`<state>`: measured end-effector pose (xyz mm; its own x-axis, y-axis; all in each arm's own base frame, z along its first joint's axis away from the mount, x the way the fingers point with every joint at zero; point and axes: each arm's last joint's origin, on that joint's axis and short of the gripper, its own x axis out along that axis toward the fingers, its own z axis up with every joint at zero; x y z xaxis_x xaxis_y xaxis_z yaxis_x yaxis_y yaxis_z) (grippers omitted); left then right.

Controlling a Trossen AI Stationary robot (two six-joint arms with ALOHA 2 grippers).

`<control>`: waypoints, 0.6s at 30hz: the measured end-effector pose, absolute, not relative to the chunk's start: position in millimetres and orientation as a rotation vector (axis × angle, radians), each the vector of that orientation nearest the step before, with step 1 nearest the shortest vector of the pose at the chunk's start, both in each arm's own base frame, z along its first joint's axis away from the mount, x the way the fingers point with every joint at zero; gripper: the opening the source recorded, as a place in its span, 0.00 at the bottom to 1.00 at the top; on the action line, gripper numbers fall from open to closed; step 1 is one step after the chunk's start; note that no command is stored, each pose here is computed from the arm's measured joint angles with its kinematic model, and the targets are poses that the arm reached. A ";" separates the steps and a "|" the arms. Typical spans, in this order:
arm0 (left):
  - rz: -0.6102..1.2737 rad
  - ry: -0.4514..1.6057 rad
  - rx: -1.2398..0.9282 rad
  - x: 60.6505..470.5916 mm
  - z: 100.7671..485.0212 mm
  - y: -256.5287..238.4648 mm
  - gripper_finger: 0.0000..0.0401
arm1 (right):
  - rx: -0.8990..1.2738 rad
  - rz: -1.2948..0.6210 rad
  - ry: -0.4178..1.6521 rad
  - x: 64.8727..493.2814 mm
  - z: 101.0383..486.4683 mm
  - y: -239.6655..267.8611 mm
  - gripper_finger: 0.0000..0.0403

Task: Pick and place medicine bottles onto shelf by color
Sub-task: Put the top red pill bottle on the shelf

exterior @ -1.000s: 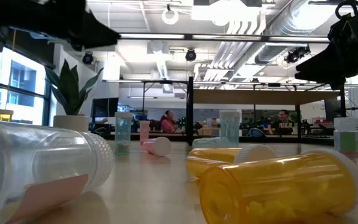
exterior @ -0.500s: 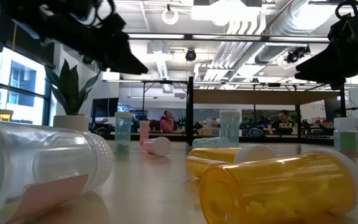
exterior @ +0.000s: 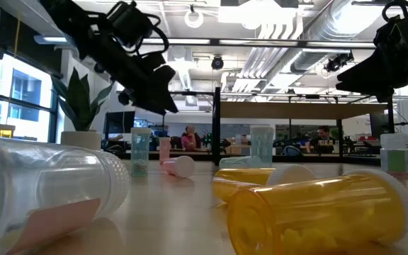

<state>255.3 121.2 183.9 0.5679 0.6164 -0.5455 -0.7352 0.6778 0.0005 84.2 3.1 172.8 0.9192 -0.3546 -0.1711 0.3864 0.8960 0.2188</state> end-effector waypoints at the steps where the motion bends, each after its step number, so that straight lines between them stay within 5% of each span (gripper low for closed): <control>1: 0.810 0.547 -0.252 255.6 181.6 121.9 0.59 | 0.253 -0.385 0.128 84.2 172.8 3.2 0.39; 18: 0.936 0.590 -0.311 261.0 154.1 127.8 0.59 | 0.253 -0.385 0.128 84.2 172.8 3.2 0.39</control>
<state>261.0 127.8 154.1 0.4526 0.6611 -0.5984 -0.8250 0.5652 0.0004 84.2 3.2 172.8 0.9193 -0.3544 -0.1711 0.3862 0.8961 0.2188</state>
